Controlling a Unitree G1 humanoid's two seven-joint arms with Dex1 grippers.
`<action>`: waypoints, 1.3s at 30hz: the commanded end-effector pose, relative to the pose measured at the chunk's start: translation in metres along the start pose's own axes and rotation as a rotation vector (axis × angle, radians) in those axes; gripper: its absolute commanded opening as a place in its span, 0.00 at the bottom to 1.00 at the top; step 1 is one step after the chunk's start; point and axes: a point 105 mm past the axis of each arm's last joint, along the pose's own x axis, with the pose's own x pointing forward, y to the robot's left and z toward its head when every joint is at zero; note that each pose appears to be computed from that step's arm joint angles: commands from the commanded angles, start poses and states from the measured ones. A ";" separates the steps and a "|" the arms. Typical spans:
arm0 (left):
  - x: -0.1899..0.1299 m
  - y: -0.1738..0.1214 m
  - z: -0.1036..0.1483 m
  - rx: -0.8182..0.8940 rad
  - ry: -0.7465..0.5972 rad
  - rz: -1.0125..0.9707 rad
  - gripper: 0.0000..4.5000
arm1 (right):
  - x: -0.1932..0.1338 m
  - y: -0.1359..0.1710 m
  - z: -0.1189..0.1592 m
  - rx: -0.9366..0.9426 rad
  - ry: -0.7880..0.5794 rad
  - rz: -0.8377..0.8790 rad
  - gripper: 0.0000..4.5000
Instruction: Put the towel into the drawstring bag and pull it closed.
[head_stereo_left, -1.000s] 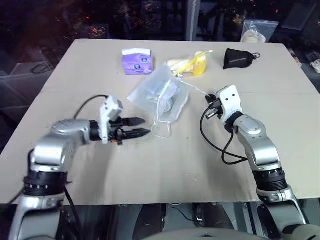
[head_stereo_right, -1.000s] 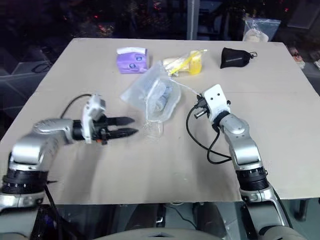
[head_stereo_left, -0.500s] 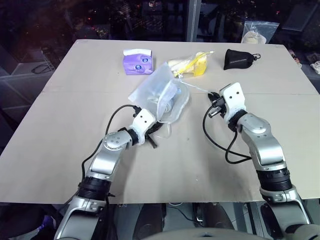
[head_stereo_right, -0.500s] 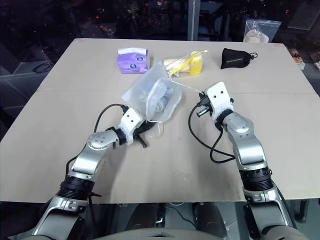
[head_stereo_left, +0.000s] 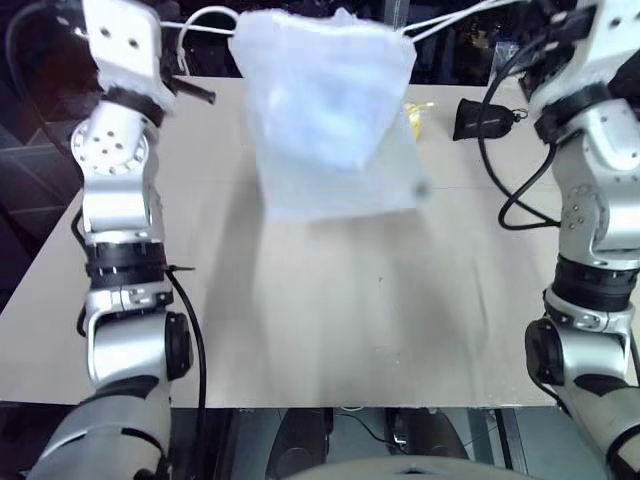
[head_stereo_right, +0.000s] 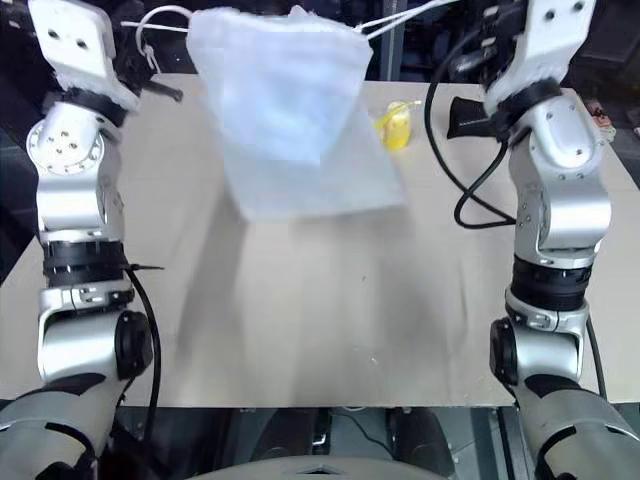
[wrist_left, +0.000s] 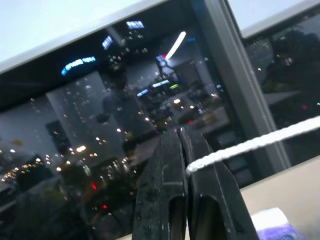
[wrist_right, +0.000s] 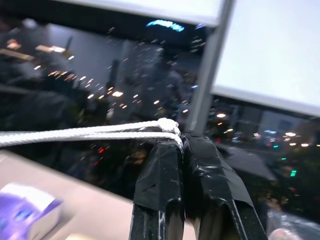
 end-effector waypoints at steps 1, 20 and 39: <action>-0.004 0.033 -0.019 -0.092 0.091 0.145 0.01 | -0.010 -0.055 0.036 -0.001 -0.105 -0.265 0.00; -0.047 0.095 -0.104 -0.400 0.374 0.519 0.01 | -0.081 -0.180 0.032 -0.229 -0.022 -0.746 0.00; -0.123 -0.185 -0.061 -0.501 0.324 -0.891 0.13 | -0.169 0.039 -0.142 -0.097 0.702 0.498 0.22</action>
